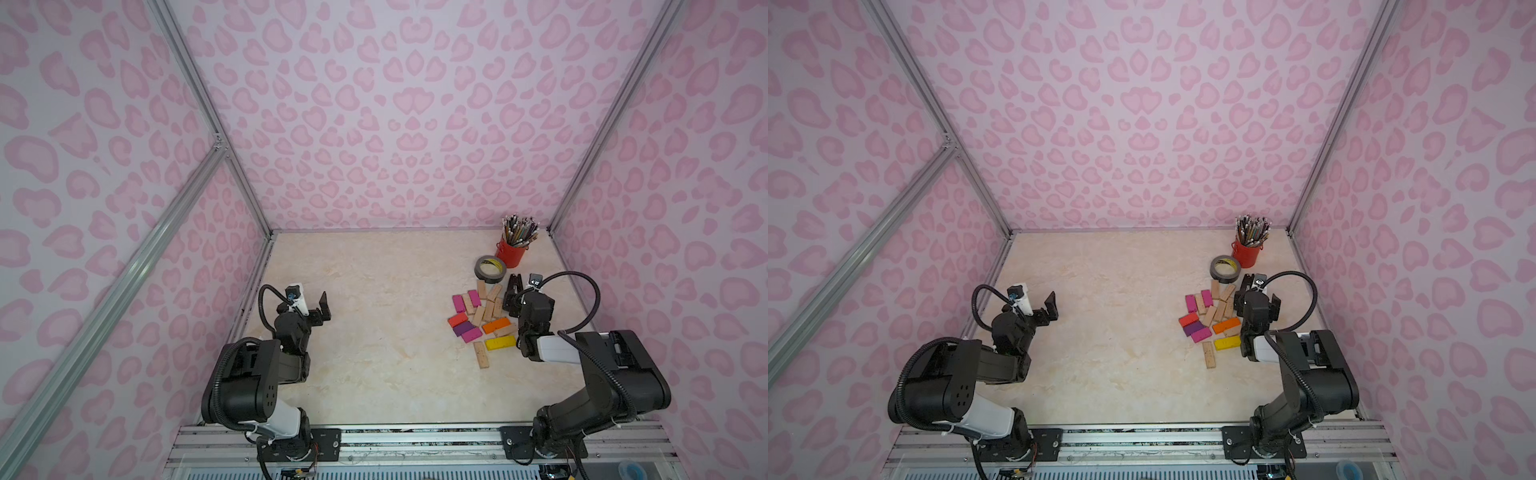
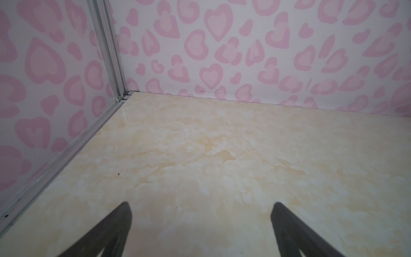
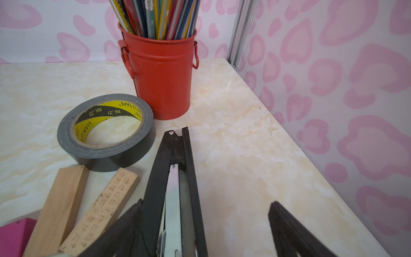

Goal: Assemble the letter k with building blocks
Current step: Move the building block to the center of the board.

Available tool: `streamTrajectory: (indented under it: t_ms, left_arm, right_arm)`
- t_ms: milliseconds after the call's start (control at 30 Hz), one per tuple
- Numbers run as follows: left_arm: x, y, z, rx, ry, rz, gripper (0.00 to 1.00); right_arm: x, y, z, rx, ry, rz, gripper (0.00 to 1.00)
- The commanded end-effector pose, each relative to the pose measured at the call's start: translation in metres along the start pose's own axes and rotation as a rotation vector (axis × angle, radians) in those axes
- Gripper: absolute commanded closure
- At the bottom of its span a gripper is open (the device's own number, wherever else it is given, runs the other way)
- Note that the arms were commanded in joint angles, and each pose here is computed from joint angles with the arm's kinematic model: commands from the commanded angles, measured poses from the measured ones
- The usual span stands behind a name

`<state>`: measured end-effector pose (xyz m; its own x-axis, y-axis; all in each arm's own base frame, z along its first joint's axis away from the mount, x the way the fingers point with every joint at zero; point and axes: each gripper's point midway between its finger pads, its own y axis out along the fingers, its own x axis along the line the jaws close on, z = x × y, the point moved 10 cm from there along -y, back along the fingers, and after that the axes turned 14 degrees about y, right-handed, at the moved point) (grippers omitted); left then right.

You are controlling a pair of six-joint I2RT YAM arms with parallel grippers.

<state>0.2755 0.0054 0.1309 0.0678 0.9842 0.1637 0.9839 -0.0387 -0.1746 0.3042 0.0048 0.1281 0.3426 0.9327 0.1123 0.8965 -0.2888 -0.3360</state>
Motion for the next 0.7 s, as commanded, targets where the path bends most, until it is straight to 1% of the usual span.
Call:
streamTrajectory:
  t_ms: [0,667]
  left_arm:
    - [0.0016,0.0002,-0.0051,-0.030,0.008,-0.011,0.00]
    - [0.0017,-0.0006,-0.0056,-0.035,0.008,-0.012,0.00]
  right_arm:
    - [0.0004,-0.0006,0.0013,0.003,-0.002,-0.009,0.11]
    - [0.0004,-0.0012,0.0018,0.002,-0.005,-0.011,0.11]
